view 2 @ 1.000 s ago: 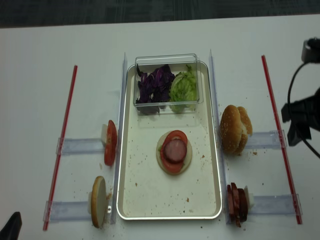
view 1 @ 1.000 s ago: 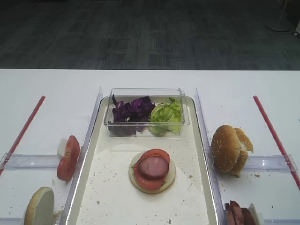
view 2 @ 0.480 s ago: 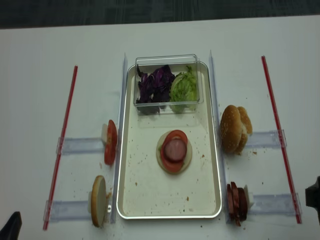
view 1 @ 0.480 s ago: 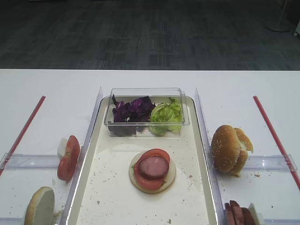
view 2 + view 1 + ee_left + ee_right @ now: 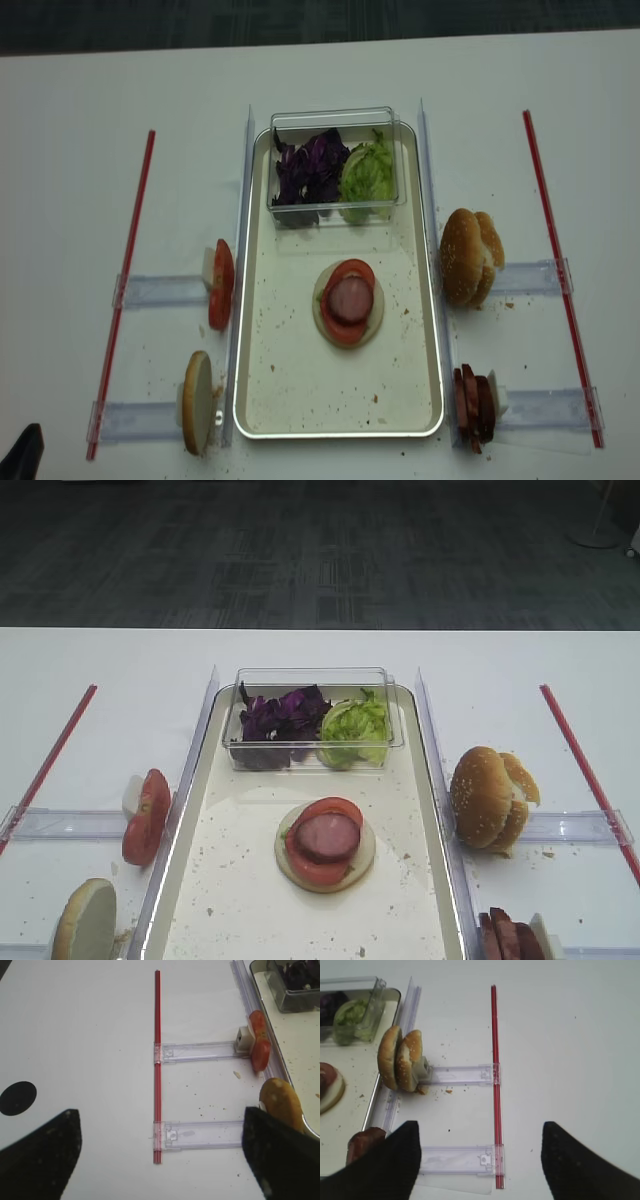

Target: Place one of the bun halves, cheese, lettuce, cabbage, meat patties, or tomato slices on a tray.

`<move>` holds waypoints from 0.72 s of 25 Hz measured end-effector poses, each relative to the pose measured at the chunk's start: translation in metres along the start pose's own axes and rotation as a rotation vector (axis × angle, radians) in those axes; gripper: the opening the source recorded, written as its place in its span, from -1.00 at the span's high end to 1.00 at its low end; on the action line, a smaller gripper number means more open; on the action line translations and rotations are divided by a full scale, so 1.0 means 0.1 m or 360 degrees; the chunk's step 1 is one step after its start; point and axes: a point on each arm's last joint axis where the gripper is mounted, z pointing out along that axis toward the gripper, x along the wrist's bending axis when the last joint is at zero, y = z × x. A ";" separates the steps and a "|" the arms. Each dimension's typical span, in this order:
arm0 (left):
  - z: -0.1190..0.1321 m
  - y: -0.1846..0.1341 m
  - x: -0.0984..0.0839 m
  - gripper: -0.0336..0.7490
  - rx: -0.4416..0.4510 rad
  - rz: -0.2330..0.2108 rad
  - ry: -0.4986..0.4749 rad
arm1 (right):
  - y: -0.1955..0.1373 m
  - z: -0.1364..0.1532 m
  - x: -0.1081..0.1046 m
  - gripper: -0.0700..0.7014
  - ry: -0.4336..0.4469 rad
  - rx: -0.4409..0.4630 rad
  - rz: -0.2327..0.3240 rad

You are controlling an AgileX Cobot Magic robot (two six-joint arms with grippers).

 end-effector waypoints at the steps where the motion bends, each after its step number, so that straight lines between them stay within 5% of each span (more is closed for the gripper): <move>1: 0.00 0.00 0.00 -0.62 0.0000 0.0000 0.0000 | -0.03 -0.04 0.00 -0.56 0.0003 -0.0053 -0.0004; 18: 0.00 0.00 0.00 -0.62 0.0003 0.0000 0.0000 | -0.06 -0.08 0.00 -0.66 -0.0001 -0.0097 -0.0027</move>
